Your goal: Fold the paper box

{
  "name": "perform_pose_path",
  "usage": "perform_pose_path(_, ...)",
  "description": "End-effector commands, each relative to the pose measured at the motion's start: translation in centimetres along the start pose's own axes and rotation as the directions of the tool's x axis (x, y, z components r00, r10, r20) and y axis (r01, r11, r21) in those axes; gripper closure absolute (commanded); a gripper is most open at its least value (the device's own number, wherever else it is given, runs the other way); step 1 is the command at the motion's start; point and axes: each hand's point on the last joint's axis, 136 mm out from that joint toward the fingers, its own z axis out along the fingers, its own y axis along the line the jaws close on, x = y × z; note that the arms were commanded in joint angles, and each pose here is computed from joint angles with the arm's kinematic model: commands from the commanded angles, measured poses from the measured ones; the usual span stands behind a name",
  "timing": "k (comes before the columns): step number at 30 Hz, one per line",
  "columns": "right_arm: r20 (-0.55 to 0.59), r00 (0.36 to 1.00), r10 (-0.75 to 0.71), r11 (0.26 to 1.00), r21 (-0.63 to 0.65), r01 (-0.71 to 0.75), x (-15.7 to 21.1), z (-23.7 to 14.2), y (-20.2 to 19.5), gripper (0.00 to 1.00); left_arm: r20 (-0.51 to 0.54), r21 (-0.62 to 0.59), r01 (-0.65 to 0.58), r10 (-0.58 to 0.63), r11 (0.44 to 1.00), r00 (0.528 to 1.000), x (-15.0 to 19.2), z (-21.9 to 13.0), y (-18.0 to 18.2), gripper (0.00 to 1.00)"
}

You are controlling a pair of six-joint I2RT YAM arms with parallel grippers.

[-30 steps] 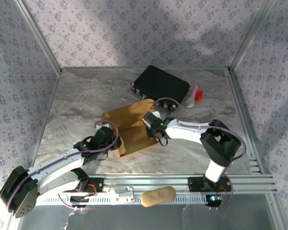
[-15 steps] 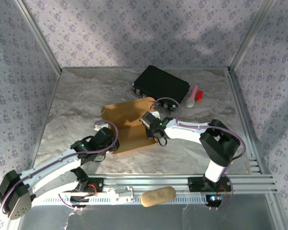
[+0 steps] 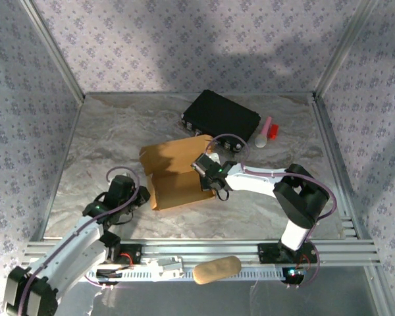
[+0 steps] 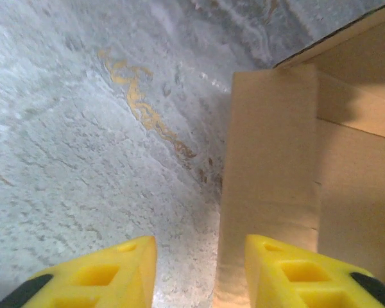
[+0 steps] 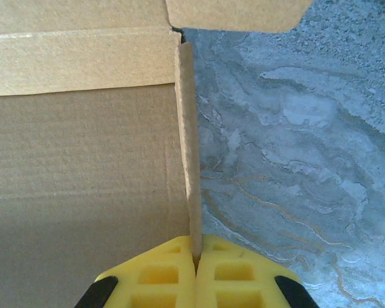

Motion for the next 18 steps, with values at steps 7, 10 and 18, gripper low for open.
perform_pose_path(7, 0.012, 1.000, 0.010, 1.000, 0.022, -0.010, -0.5, -0.3, 0.1, 0.96, -0.080, 0.177, 0.022, -0.008, 0.984, 0.997, 0.7, 2.3, -3.3, 0.59)
perform_pose_path(10, 0.015, 1.000, 0.010, 1.000, 0.019, -0.010, -0.7, -0.4, 0.1, 0.96, -0.085, 0.181, 0.027, -0.012, 0.983, 0.996, 0.9, 2.5, -3.3, 0.59)
perform_pose_path(18, 0.014, 1.000, 0.007, 1.000, 0.015, -0.007, -0.7, -0.3, 0.4, 0.97, -0.100, 0.144, -0.022, 0.037, 0.989, 0.994, 1.3, 2.7, -3.3, 0.60)
